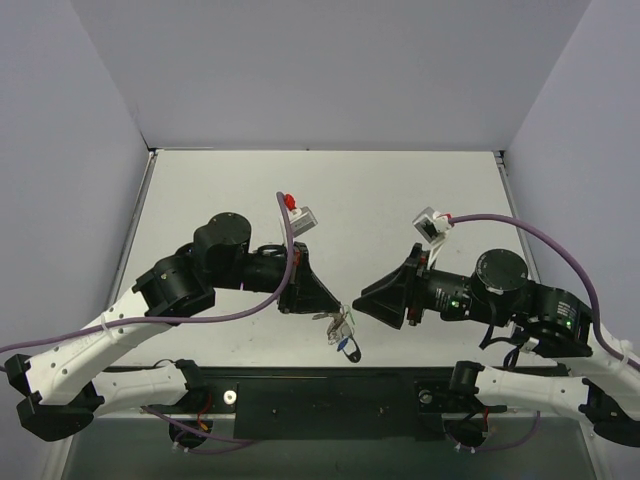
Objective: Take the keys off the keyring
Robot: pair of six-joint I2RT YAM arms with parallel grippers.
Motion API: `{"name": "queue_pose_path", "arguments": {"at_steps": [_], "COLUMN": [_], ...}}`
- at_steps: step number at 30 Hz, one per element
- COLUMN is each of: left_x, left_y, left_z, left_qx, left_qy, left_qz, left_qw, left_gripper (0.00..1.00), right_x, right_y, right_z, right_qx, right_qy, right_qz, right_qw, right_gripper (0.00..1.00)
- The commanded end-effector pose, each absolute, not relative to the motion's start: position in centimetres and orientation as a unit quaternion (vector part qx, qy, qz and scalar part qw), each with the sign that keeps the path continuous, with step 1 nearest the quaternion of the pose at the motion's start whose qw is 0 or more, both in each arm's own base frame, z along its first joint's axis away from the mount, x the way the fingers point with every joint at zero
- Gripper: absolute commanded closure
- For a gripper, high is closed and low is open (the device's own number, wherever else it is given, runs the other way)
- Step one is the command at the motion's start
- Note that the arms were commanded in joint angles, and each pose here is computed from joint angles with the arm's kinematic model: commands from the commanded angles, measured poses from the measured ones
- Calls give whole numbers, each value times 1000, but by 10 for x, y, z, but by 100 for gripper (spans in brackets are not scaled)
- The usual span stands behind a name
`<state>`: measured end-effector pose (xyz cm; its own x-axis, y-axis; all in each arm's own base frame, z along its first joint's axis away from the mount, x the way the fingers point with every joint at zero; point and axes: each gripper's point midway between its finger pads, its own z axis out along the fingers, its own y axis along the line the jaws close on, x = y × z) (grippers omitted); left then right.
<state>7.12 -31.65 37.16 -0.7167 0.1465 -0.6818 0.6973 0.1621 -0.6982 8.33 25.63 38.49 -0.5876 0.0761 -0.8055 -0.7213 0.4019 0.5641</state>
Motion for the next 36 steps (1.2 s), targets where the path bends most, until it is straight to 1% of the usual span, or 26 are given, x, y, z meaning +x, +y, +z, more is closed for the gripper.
{"name": "queue_pose_path", "arguments": {"at_steps": [1, 6, 14, 24, 28, 29, 31, 32, 36], "left_x": [60, 60, 58, 57, 55, 55, 55, 55, 50], "left_y": [-312, -313, -311, -311, -309, -309, -309, -309, -306], "left_z": [406, 406, 411, 415, 419, 420, 421, 422, 433], "left_qx": [325, 328, 332, 332, 333, 332, 331, 331, 327], "left_qy": [678, 676, 668, 665, 660, 659, 658, 656, 641], "left_qz": [-605, -605, -609, -612, -616, -618, -619, -621, -637], "left_qw": [263, 263, 267, 270, 271, 272, 273, 273, 278], "left_gripper": [100, 100, 100, 100, 100, 100, 100, 100, 100], "right_x": [71, 71, 68, 65, 64, 64, 64, 65, 65], "right_y": [272, 277, 281, 285, 287, 286, 287, 287, 286], "right_z": [394, 389, 379, 372, 370, 371, 370, 370, 371], "right_qx": [-252, -256, -263, -267, -271, -271, -271, -269, -262], "right_qy": [710, 712, 720, 723, 724, 723, 723, 725, 722], "right_qz": [535, 535, 532, 533, 532, 532, 531, 530, 533], "right_qw": [382, 375, 360, 350, 347, 347, 348, 349, 355], "right_gripper": [62, 63, 68, 80, 82, 83, 90, 100, 100]}}
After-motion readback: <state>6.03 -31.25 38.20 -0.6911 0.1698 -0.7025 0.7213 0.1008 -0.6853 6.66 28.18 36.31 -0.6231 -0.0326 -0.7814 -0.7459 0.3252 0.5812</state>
